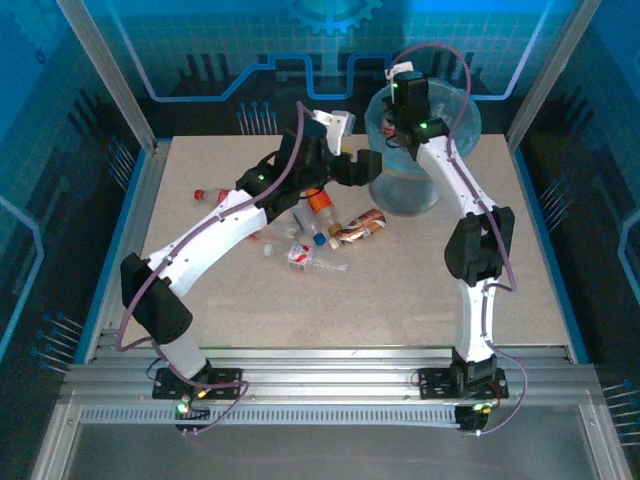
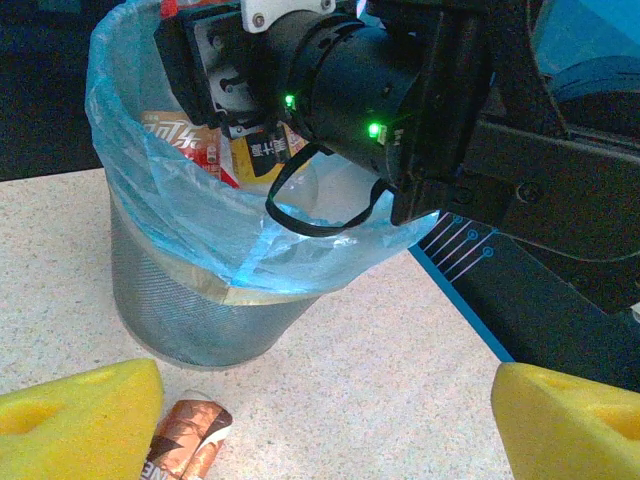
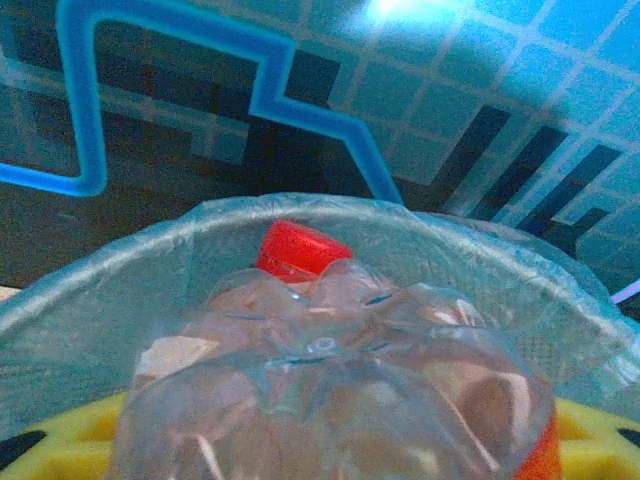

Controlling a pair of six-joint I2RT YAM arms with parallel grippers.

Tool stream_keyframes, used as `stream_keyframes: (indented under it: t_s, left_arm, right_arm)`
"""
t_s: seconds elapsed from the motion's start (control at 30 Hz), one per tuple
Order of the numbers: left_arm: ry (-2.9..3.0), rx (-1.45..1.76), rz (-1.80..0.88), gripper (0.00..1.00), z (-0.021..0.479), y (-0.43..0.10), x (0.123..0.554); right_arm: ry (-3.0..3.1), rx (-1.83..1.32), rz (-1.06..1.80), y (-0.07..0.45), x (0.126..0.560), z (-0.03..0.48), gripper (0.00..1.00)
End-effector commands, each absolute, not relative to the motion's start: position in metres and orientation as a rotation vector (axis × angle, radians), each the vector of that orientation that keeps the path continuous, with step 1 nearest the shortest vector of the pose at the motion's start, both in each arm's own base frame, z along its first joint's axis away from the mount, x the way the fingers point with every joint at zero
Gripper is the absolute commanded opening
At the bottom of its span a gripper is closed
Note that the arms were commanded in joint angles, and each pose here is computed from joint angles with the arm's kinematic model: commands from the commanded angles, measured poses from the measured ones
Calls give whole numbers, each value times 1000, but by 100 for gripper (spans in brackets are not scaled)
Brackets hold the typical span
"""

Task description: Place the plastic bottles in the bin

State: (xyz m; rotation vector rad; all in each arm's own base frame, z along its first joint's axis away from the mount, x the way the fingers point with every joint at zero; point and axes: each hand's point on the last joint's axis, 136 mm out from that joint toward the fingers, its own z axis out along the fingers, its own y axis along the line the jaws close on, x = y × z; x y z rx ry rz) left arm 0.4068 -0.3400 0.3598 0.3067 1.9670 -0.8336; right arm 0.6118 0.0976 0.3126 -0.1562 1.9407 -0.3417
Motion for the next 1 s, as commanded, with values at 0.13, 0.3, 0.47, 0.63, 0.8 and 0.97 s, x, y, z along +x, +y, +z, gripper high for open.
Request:
stream_keyframes:
  t_s: [0.13,0.3,0.47,0.63,0.8,0.97]
  left_arm:
    - [2018,280,-828,86,345,-343,408]
    - [2021,271,-831,86,345,-343,408]
    - [2023,268,-829,86,345,-343,408]
    - [2023,268,-829,86,344,-343,409]
    - [2027,265,-826,86,344,-342,409]
    - [2029,261,-824,86,344,-341,408]
  right_arm:
    - [1872,-84,-274,89,602,347,64]
    - [1862,-73,-274,85,599,354,68]
    - [1855,-52,-256,81,595,360,69]
    - [1850,-38,-233,79,590,366,70]
    - [1845,-28,-217,78,585,370,75]
    - [1835,-30,-184,82,581,378,78]
